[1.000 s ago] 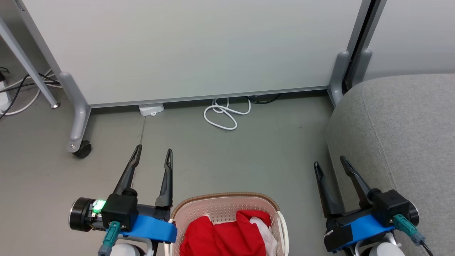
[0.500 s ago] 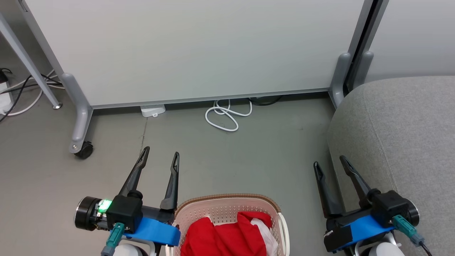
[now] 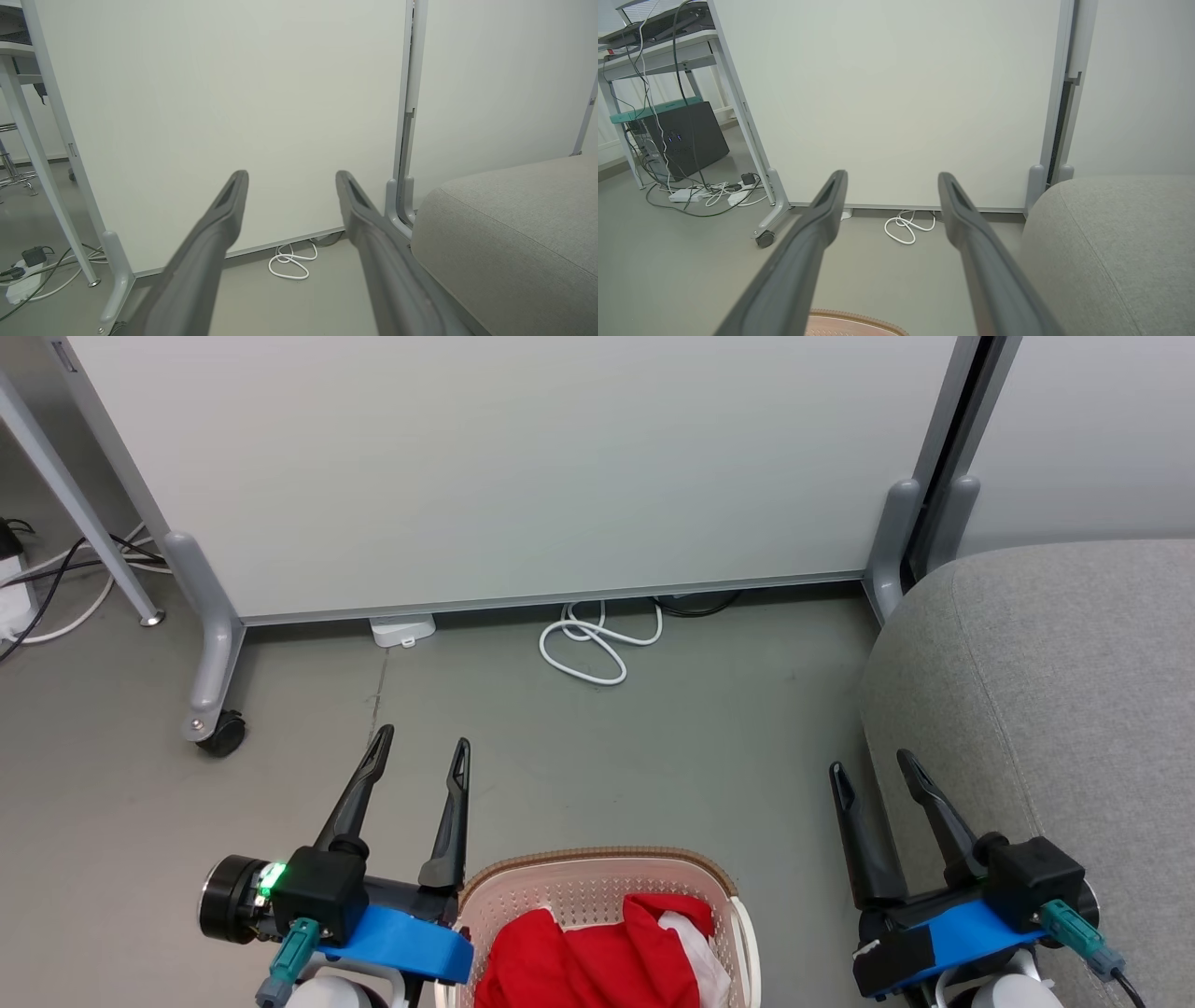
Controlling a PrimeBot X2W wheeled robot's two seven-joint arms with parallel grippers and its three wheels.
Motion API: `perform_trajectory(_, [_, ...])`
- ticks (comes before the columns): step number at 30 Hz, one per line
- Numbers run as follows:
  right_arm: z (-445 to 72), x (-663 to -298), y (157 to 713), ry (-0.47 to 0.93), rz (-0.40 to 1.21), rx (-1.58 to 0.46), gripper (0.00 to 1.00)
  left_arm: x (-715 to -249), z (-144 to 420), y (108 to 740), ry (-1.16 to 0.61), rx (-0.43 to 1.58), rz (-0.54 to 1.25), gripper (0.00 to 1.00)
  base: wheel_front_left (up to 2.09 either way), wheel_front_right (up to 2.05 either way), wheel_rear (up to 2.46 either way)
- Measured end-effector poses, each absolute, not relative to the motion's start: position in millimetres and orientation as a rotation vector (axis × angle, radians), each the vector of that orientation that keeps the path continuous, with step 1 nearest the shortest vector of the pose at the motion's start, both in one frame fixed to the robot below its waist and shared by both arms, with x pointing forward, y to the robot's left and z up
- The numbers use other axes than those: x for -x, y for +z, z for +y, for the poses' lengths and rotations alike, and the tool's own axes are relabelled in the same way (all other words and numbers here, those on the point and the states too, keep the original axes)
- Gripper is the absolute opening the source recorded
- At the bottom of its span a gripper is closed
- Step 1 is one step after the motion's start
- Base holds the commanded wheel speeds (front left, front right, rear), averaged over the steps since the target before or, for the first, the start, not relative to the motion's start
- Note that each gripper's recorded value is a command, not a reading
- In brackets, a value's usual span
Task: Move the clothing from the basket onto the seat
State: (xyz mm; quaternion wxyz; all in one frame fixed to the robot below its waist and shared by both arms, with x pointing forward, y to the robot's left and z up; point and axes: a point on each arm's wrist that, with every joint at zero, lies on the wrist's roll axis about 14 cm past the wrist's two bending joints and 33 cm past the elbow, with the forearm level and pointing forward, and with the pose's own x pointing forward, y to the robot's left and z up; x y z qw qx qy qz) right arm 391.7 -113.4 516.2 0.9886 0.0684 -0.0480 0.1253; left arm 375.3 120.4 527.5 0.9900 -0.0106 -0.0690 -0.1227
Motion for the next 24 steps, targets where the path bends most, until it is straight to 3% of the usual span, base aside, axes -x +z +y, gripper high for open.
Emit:
perform_trajectory(13, [-112.6, -399.3, 517.3, 0.253, -0.102, -0.144, 1.0, -383.8, 108.3, 521.0, -0.285, 0.016, -0.118, 1.0, 0.0, 0.0, 0.0])
perform_trajectory(24, [-113.2, -448.8, 521.9, 0.255, -0.149, -0.096, 1.0, -424.6, 40.4, 459.1, -0.572, -0.079, 0.056, 1.0, 0.0, 0.0, 0.0])
